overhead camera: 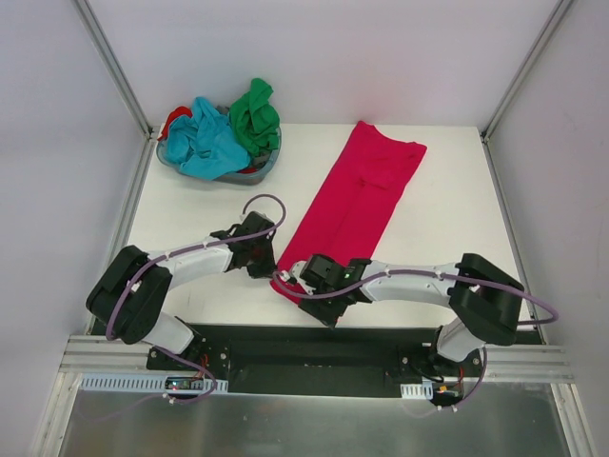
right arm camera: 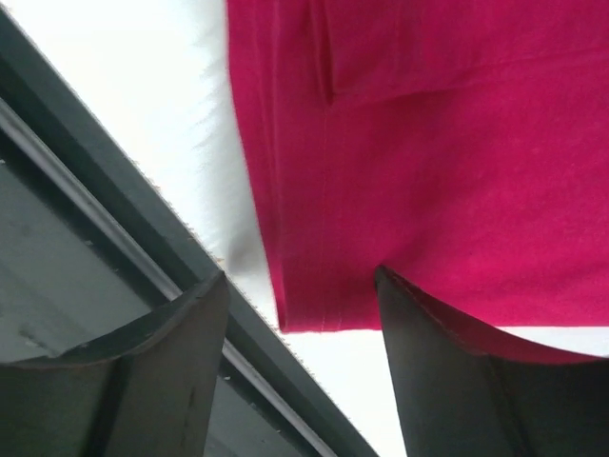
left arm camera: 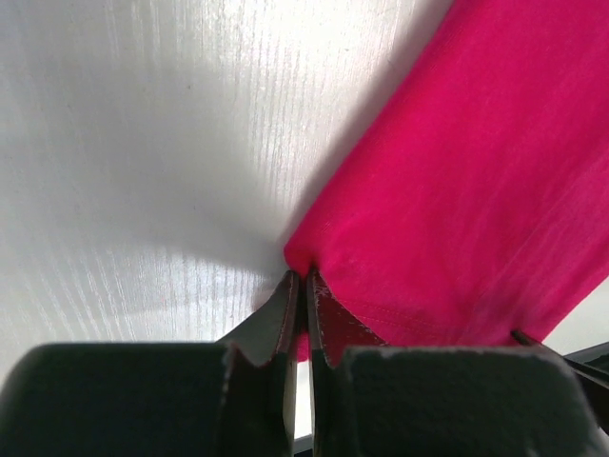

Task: Fold and stack the t-shirts
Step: Grab the bottom of the folded rectangular tshirt with both arms, then fold the folded rectangular tshirt in 1/3 of the way

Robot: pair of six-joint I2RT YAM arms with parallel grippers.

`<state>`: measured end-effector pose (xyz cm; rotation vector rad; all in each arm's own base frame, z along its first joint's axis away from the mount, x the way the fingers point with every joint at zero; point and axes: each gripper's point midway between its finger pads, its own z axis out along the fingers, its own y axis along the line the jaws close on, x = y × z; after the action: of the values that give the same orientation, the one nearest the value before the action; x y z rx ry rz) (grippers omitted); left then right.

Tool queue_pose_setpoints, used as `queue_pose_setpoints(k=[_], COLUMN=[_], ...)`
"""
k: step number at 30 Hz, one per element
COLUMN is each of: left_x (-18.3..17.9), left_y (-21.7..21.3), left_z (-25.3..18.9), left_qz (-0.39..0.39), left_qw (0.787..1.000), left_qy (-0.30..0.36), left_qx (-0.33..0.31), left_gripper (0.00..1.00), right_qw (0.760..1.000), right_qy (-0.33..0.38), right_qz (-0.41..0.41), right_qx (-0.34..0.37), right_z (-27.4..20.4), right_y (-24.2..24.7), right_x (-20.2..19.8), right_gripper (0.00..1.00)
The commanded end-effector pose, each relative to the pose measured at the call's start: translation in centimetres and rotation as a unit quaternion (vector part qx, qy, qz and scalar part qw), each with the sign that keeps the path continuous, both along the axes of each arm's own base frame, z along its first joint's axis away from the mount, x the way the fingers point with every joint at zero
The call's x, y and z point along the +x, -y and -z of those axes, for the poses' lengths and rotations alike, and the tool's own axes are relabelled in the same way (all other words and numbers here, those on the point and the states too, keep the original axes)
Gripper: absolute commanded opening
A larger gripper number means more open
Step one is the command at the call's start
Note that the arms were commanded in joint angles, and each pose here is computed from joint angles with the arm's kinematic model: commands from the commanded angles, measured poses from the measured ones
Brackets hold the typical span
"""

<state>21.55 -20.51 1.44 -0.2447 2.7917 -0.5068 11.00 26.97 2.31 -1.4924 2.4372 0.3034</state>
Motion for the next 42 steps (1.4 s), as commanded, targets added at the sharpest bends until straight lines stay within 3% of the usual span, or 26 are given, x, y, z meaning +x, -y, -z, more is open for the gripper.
queue_pose_setpoints(k=[1, 3, 4, 5, 9, 11, 17, 23, 34, 42], left_x=[-2.9, -3.0, -3.1, -3.2, -4.1, -4.6, -6.5, -7.4, -1.3, 6.2], left_y=[-2.3, -2.5, -2.6, -2.6, -3.2, -3.5, -4.7, -5.8, -2.4, 1.6], left_z=[1.4, 1.4, 1.3, 1.3, 0.8, 0.4, -1.2, -3.2, -9.6, -13.8], left_qz=[-0.004, -0.008, -0.010, -0.012, -0.021, -0.025, -0.035, -0.049, -0.033, -0.028], left_qw=[0.998, 0.998, 0.998, 0.998, 0.998, 0.998, 0.999, 0.999, 0.991, 0.985], left_qy=[-0.046, -0.045, -0.045, -0.046, -0.044, -0.042, -0.024, 0.018, 0.118, 0.164], left_qx=[0.038, 0.040, 0.040, 0.039, 0.032, 0.027, 0.007, -0.014, -0.056, -0.048], left_gripper=[0.00, 0.00, 0.00, 0.00, 0.00, 0.00, 0.00, 0.00, 0.00, 0.00], right_qw=[0.999, 0.999, 0.999, 0.999, 1.000, 0.999, 0.984, 0.969, 0.989, 0.972], right_qy=[0.012, 0.009, 0.010, 0.005, 0.006, 0.014, -0.051, -0.085, 0.036, 0.142], right_qz=[0.001, 0.007, 0.009, 0.008, -0.015, -0.035, -0.121, -0.132, -0.012, 0.117], right_qx=[-0.039, -0.045, -0.044, -0.042, -0.026, -0.007, 0.122, 0.192, 0.140, 0.147], right_z=[1.0, 1.5, 1.6, 1.6, 0.7, -0.2, -4.5, -7.4, -9.0, -12.1], right_y=[0.9, 1.3, 1.3, 1.2, 0.8, 0.1, -3.8, -5.3, -2.1, 1.4], right_x=[0.6, 0.4, 0.4, 0.2, -0.7, -1.4, -6.5, -8.4, -1.7, 6.7], right_gripper=[0.61, 0.53, 0.43, 0.23, 0.02, 0.01, 0.01, 0.01, 0.01, 0.01])
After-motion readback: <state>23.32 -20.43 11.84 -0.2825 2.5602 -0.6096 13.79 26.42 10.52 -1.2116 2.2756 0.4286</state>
